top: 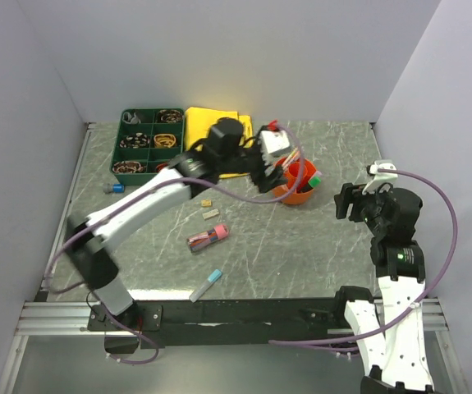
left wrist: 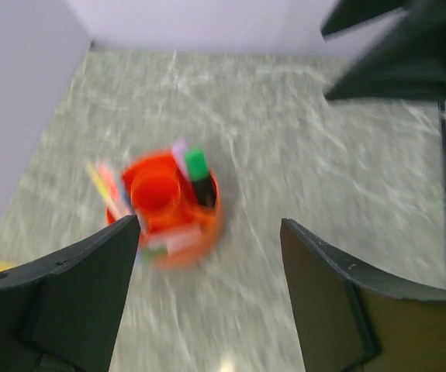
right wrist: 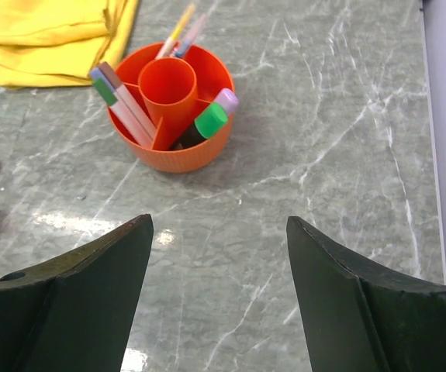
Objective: Sort the stationery into containers
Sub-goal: Place the pen in the storage box, then pick up the pen from the corner of the board.
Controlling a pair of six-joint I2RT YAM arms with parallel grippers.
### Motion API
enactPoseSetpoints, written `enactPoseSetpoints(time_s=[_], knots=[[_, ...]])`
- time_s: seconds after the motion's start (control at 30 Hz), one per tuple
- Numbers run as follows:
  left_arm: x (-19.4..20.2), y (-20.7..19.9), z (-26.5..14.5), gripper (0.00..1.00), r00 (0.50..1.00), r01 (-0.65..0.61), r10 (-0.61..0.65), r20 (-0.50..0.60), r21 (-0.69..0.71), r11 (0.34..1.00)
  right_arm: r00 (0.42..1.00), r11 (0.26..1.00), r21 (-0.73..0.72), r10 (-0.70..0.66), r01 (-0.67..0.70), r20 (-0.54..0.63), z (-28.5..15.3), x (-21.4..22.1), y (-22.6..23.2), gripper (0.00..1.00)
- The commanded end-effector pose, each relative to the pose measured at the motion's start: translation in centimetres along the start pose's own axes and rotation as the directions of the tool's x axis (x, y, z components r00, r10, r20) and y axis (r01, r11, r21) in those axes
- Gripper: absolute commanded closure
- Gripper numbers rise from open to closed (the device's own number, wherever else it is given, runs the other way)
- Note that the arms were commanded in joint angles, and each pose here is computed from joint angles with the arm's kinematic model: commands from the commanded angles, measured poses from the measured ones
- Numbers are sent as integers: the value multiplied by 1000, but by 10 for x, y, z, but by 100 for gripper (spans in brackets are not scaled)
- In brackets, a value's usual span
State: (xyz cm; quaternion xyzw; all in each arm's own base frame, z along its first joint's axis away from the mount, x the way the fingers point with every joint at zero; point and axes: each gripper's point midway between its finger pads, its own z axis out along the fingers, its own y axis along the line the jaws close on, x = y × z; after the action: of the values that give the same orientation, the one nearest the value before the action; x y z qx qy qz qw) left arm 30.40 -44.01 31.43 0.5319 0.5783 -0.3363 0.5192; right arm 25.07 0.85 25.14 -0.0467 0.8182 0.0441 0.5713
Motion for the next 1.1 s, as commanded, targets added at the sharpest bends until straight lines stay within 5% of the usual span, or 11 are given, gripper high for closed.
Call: enactPoseSetpoints(time_s=[0.0,0.07,0.13,0.17,0.33,1.07], knots=[[124,-44,-78,23,823,239,-272,-499,-130,962,1000,999,-34,6,-5,21,-1,-4,6,22],[162,-66,-107,24,694,325,-384,-608,-211,922,1000,998,-50,25,-24,13,2,-1,9,22],[166,-80,-128,24,678,368,-449,-583,-260,893,999,997,-66,42,-41,7,6,2,11,22],[189,-96,-138,25,607,414,-506,-612,-300,860,999,996,-78,47,-46,10,7,1,14,22],[238,-135,-171,27,462,481,-575,-675,-354,802,998,994,-87,61,-59,13,12,-1,15,22],[274,-182,-153,29,333,523,-578,-745,-364,771,999,995,-80,54,-53,5,5,6,15,22]])
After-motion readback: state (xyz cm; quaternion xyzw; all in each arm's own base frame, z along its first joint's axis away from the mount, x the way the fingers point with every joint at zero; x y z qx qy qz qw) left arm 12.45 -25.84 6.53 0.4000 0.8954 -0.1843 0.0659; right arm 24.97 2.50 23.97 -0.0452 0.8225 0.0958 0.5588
